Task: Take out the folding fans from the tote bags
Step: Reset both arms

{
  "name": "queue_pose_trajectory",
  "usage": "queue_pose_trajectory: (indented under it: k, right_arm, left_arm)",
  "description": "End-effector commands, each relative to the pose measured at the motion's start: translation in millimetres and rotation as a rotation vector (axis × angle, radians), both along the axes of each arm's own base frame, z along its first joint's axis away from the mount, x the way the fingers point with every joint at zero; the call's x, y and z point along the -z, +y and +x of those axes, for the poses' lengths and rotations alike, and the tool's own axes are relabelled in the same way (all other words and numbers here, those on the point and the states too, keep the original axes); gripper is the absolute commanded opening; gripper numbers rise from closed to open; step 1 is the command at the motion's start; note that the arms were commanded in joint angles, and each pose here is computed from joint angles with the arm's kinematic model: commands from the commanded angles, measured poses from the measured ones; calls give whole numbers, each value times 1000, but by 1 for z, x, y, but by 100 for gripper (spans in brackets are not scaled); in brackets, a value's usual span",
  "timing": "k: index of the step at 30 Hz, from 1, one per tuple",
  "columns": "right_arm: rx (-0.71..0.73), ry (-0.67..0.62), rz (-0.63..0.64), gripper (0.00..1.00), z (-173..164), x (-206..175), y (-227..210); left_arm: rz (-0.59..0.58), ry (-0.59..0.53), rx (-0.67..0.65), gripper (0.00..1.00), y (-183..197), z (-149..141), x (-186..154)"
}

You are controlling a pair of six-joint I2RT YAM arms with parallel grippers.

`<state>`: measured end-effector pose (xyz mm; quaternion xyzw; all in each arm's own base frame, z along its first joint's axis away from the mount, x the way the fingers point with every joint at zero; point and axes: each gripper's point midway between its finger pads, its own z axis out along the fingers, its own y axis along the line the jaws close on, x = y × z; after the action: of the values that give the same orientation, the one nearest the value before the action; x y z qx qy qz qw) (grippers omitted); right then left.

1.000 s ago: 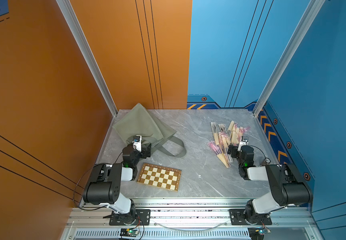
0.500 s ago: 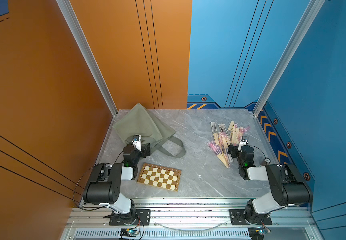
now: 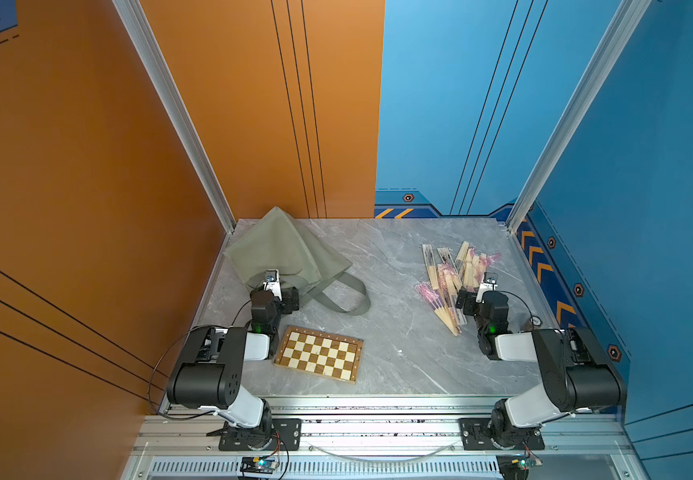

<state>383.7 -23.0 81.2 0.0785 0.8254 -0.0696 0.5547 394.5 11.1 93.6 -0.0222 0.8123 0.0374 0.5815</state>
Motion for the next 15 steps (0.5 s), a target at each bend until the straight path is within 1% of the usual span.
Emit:
queue_pose_trajectory:
  k: [1, 15]
  right_arm:
    - [7, -34, -9, 100, 6, -12, -3]
    - [7, -33, -9, 100, 6, -11, -3]
  left_arm:
    - [1, 21, -47, 98, 7, 0, 5]
    - [11, 19, -47, 98, 6, 1, 3]
